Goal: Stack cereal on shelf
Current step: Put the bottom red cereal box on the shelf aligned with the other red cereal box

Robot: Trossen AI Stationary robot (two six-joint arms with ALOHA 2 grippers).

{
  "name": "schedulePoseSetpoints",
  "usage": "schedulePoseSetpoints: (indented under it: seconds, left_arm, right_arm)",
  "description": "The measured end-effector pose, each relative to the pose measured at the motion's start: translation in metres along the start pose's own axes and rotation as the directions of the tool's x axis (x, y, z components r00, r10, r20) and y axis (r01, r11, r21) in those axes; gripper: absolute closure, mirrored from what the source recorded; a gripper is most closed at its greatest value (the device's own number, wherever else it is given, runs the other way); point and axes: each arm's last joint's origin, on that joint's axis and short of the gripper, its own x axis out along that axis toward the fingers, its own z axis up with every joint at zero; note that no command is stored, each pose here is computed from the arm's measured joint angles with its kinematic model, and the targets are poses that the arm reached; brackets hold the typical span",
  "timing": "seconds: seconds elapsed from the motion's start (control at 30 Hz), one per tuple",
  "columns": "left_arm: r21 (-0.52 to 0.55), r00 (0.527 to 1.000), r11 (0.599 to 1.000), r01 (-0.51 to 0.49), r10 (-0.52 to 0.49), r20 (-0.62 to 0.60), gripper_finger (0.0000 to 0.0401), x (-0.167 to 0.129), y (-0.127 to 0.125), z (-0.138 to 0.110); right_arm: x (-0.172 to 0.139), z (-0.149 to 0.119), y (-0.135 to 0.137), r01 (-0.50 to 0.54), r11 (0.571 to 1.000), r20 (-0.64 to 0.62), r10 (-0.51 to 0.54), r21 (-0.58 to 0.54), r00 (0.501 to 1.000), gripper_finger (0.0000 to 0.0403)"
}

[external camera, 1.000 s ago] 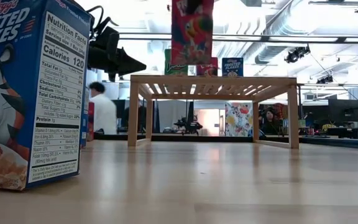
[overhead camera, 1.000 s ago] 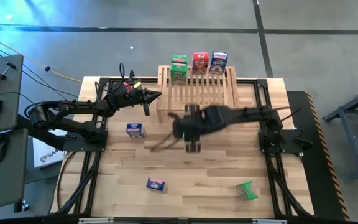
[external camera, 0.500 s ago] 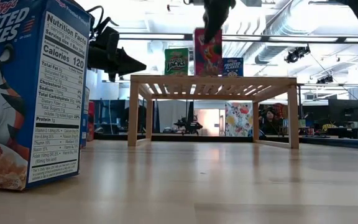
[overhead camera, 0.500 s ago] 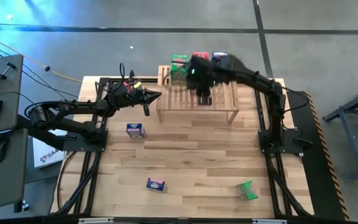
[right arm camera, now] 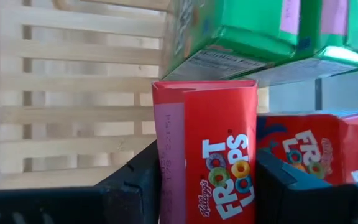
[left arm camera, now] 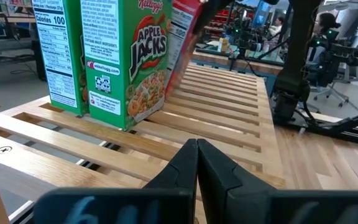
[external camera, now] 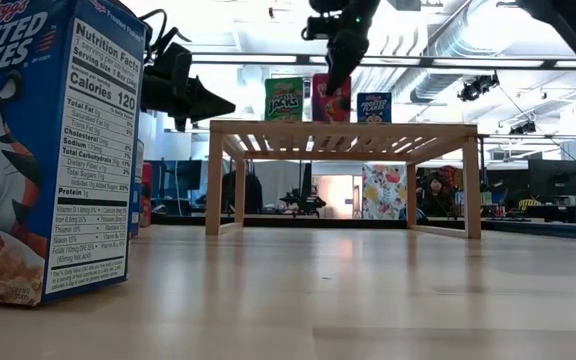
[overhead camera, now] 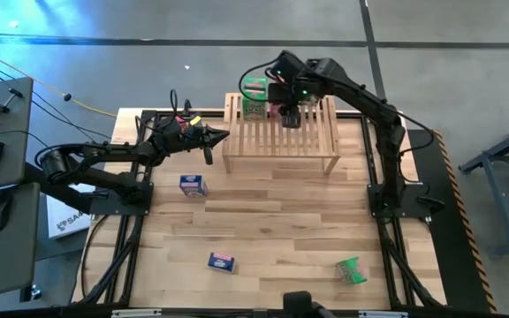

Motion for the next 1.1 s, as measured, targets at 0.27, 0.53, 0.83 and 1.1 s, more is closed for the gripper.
schedulePoseSetpoints:
  seconds: [0.27, 0.53, 0.83, 1.1]
  left_arm:
    - [0.0, 1.0, 1.0, 0.0, 0.0, 0.0, 0.0401, 0.0, 0.0, 0.0]
    - [-0.001, 1.0, 1.0, 0.0, 0.0, 0.0, 0.0401, 0.0, 0.0, 0.0]
    - [-0.006, 1.0, 1.0, 0.0, 0.0, -0.001, 0.0401, 0.0, 0.0, 0.0]
    - [-0.018, 1.0, 1.0, 0.0, 0.0, -0.001, 0.0401, 0.0, 0.0, 0.0]
  right_arm:
    - [0.002, 0.003, -0.004, 0.067, 0.998, 0.003, -0.067, 0.011, 0.998, 0.0225]
    - [0.002, 0.003, -0.004, 0.109, 0.994, -0.024, -0.108, 0.027, 0.994, 0.0185]
    - [-0.005, 0.001, -0.004, 0.145, 0.989, -0.036, -0.144, 0.026, 0.989, 0.0187]
    - [-0.011, -0.003, -0.004, 0.134, 0.991, -0.045, -0.132, 0.029, 0.99, 0.0199]
